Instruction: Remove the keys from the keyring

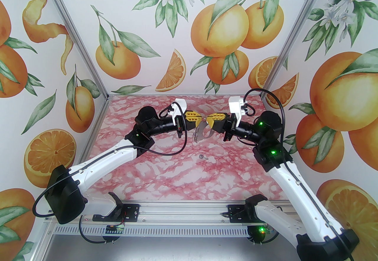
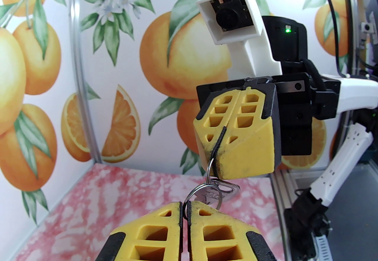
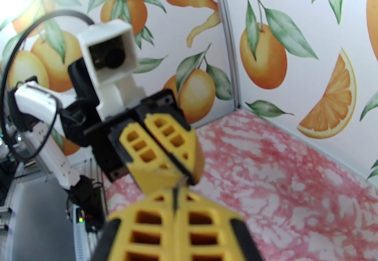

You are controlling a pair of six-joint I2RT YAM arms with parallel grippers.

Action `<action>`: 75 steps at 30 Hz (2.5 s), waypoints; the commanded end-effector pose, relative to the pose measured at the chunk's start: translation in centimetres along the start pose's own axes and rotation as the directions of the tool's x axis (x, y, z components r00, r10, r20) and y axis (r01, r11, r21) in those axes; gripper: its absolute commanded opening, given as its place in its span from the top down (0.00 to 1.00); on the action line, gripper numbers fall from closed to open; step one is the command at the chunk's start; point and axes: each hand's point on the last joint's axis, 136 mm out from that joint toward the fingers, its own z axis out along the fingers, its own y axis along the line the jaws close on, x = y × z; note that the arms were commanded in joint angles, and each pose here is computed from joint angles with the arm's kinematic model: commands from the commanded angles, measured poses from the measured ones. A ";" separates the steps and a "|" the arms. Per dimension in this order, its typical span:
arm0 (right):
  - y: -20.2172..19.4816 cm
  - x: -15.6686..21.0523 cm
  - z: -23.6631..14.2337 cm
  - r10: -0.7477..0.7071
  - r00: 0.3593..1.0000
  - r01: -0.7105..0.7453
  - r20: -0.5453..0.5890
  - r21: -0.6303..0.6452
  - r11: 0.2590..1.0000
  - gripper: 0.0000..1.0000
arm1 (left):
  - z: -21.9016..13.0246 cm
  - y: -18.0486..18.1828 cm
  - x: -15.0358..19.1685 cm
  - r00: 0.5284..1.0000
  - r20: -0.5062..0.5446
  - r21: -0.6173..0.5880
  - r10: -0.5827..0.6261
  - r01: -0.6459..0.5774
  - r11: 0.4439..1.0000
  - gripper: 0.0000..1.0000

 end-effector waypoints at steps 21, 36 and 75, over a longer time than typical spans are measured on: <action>0.3 0.5 0.2 0.101 0.993 -0.103 -0.060 -0.035 0.994 1.00 | 0.1 -0.8 2.4 0.968 -0.101 0.119 0.230 -0.217 0.969 0.63; 0.3 0.7 0.3 0.067 0.994 -0.071 -0.091 -0.041 0.997 1.00 | 0.1 -1.4 1.3 0.969 -0.076 0.143 0.235 -0.223 0.964 0.64; 0.6 -1.2 0.2 0.015 1.000 -0.015 -0.016 -0.034 0.999 1.00 | 1.1 -1.4 1.7 0.977 -0.082 0.180 0.195 -0.178 0.967 1.00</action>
